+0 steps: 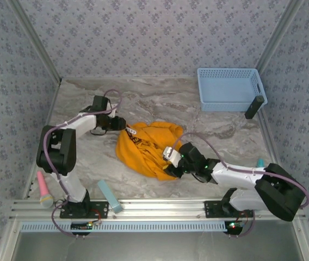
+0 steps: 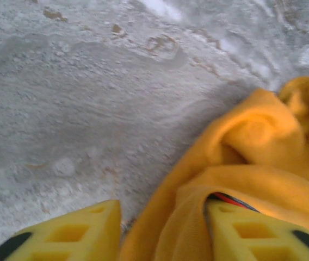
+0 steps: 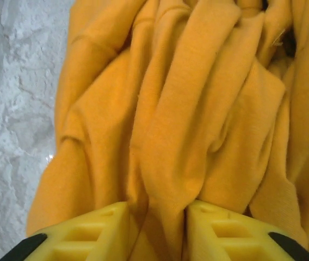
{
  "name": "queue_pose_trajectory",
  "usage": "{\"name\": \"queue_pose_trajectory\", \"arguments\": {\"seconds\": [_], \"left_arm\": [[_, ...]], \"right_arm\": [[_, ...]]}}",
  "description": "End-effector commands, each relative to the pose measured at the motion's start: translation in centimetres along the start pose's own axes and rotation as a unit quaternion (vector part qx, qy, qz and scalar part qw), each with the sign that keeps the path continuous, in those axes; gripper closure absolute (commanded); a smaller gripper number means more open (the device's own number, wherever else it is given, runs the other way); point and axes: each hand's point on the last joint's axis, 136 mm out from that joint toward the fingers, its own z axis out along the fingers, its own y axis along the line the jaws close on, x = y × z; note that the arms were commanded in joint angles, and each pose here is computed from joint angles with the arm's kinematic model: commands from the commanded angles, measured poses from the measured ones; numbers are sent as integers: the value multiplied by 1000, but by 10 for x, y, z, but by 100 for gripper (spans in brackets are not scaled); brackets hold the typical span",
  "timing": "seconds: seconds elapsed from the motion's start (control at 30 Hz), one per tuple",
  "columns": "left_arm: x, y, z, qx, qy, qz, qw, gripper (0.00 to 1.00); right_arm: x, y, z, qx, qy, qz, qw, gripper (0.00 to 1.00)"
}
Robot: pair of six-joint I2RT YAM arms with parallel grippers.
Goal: Fold the inside-out t-shirt
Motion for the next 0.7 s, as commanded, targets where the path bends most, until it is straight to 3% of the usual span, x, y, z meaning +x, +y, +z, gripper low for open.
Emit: {"name": "queue_pose_trajectory", "arguments": {"seconds": [0.0, 0.13, 0.27, 0.47, 0.53, 0.67], "left_arm": [[10, -37, -44, 25, -8, 45, 999, 52], [22, -61, -76, 57, -26, 51, 997, 53], [32, -92, -82, 114, -33, 49, 992, 53], [43, -96, -45, 134, 2, -9, 991, 54], [49, -91, -31, 117, 27, -7, 993, 53], [51, -77, -10, 78, 49, -5, 996, 49]], "right_arm": [[-54, -3, -17, 8, -53, -51, 997, 62], [-91, -11, -15, -10, -73, -110, 991, 58], [-104, -41, 17, -7, -65, -95, 993, 54], [-67, -40, 78, -31, 18, -79, 996, 56], [-62, -43, 81, -26, 30, -53, 998, 65], [-80, -50, 65, -29, 11, -52, 998, 98]]}}
